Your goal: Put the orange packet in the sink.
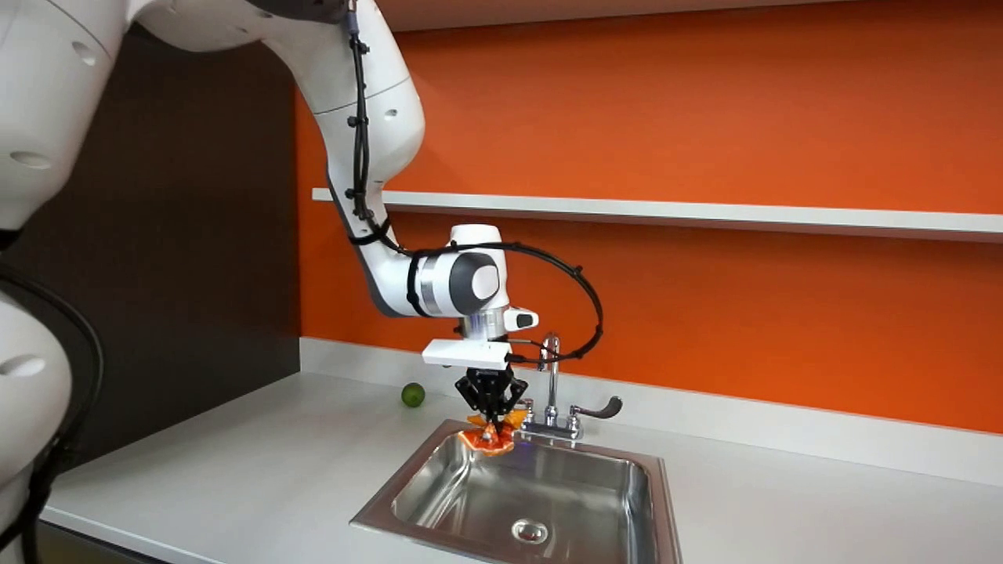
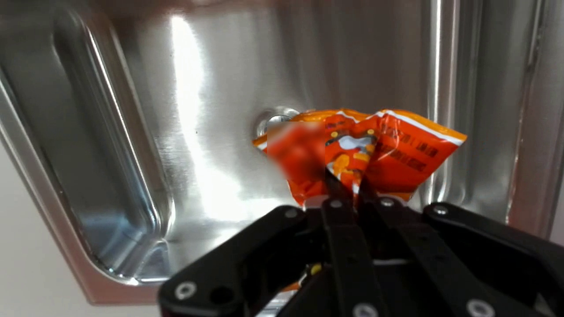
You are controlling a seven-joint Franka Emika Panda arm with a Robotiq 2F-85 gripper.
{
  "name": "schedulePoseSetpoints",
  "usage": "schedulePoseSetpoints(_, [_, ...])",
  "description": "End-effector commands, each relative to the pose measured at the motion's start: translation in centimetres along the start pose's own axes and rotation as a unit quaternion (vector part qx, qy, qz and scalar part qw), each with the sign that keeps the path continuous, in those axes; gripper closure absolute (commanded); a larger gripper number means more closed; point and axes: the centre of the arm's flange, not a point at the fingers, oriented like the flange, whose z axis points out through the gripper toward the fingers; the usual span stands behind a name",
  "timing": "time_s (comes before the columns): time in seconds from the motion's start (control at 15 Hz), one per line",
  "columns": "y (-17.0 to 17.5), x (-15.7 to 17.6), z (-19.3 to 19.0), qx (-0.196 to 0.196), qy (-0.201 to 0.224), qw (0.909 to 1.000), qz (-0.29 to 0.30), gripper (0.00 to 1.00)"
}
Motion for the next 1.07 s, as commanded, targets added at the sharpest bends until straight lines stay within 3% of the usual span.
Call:
schedulePoseSetpoints(0.0, [0.5, -0.3, 3.3, 0.000, 0.000, 0.9999, 0.014, 0.98])
schedulePoseSetpoints(0.67, [0.7, -2.4, 14.0, 0.012, -0.022, 0.9992, 0.032, 0.98])
schedulePoseSetpoints(1.0, [1.0, -3.6, 16.3, 0.010, -0.036, 0.9986, 0.038, 0.98])
